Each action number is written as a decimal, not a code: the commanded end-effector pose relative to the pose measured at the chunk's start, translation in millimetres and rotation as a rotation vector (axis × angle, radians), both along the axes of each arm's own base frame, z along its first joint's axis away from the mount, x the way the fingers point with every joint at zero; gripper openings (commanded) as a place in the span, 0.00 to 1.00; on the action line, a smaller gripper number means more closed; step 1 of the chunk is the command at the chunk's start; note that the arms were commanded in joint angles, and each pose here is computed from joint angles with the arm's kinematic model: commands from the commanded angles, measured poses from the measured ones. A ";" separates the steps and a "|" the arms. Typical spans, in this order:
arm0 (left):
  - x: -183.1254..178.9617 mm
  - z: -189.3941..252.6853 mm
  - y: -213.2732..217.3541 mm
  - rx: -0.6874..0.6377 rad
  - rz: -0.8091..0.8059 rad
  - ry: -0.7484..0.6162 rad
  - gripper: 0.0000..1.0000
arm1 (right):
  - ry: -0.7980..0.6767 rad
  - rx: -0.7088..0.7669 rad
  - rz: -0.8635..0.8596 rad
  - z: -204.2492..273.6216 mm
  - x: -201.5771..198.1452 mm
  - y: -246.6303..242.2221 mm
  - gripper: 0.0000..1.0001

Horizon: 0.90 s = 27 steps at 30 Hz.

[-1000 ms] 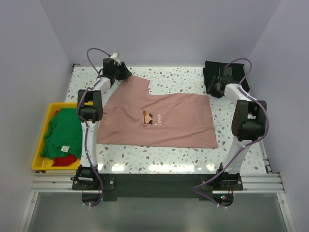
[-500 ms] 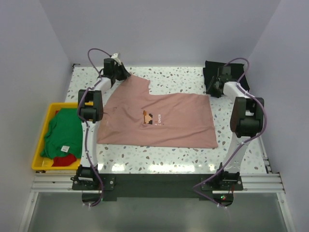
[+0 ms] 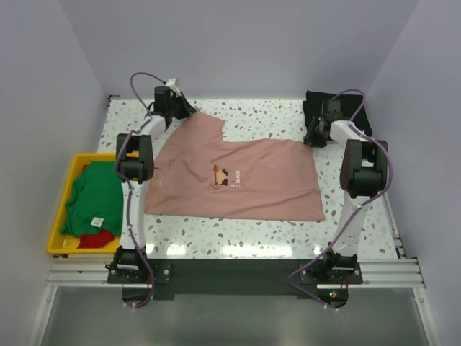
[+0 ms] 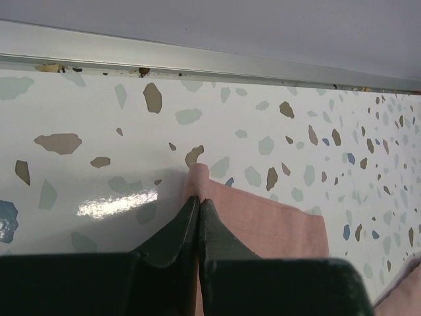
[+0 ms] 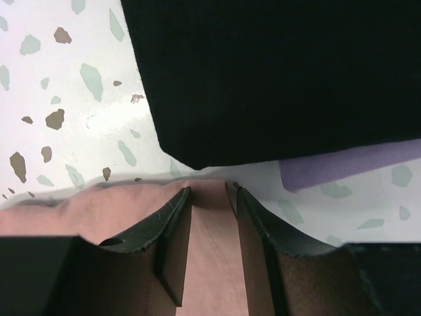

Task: Fold and stack the t-shirts
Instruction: Fold the tshirt

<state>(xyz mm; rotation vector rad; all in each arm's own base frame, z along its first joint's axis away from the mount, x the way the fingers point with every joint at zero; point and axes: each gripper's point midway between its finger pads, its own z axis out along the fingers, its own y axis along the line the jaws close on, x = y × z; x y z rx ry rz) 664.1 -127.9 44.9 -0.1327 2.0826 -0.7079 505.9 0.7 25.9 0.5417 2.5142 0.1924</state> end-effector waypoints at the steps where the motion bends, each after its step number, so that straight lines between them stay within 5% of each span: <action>1: 15.1 86.8 0.6 -0.042 -0.011 -0.178 0.00 | -0.035 0.015 0.010 13.1 11.0 1.9 0.37; 8: 16.2 105.3 5.5 -0.070 0.000 -0.207 0.00 | -0.060 0.010 -0.003 20.5 18.7 -1.4 0.22; 13: 14.5 126.5 13.4 -0.106 0.010 -0.240 0.00 | -0.072 0.038 0.006 22.2 19.5 1.1 0.01; 27: 1.7 167.0 43.4 -0.136 0.029 -0.295 0.00 | -0.217 0.056 -0.025 68.1 15.1 -7.5 0.00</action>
